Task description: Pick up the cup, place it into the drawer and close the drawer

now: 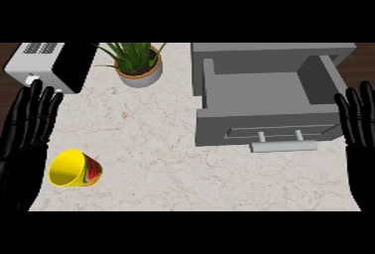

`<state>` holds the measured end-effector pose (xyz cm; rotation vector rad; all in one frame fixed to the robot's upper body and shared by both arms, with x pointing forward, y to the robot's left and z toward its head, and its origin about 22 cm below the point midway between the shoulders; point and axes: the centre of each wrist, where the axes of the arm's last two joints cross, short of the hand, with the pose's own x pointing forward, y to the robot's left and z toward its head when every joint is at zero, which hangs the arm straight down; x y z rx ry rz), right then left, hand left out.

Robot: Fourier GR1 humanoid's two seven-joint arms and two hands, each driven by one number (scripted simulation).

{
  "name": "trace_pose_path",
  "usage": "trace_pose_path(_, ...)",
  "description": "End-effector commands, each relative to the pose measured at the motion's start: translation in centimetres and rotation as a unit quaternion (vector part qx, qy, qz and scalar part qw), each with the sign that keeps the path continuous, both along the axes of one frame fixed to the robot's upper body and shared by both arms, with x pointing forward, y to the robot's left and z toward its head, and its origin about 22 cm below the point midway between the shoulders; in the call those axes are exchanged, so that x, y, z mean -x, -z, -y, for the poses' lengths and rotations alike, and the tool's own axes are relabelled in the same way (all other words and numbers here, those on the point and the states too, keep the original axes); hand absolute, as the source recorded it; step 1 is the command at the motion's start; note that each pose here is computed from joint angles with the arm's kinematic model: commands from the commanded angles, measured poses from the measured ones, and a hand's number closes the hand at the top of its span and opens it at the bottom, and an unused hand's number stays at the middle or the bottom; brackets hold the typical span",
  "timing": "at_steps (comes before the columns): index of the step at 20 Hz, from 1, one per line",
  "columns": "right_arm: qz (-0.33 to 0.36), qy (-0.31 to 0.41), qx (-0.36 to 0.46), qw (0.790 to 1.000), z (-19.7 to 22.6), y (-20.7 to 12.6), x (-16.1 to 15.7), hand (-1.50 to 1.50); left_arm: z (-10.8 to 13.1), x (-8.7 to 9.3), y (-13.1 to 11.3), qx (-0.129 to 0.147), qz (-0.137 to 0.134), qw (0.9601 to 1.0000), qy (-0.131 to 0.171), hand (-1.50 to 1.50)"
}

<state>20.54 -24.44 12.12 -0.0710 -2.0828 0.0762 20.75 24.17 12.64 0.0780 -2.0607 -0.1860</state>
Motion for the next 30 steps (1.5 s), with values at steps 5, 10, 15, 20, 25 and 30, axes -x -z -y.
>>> trace_pose_path(5,-0.005,-0.028,0.005,1.0,-0.4,-0.7,1.4,-1.5,-5.1,2.1,-0.8,0.028,0.029,0.9912,0.126,-1.5)
trace_pose_path(10,-0.051,-0.075,-0.029,0.995,-1.3,0.5,-1.4,-1.5,-7.2,1.5,3.0,0.128,-0.058,0.9748,0.173,-1.5)
trace_pose_path(15,-0.049,-0.077,-0.024,0.996,-1.1,0.5,-1.0,-1.5,-7.9,0.4,2.1,0.126,-0.056,0.9762,0.168,-1.5)
trace_pose_path(20,-0.043,-0.073,-0.028,0.996,-0.5,-0.5,-2.1,-1.5,-6.2,1.3,1.9,0.131,-0.059,0.9741,0.175,-1.5)
trace_pose_path(25,-0.05,-0.081,-0.031,0.995,-1.3,-0.9,-1.5,-1.5,-6.4,0.6,3.4,0.128,-0.065,0.976,0.164,-1.5)
trace_pose_path(30,-0.036,-0.078,-0.026,0.996,-1.6,0.0,-2.5,-1.5,-8.1,2.1,4.0,0.131,-0.076,0.9761,0.155,-1.5)
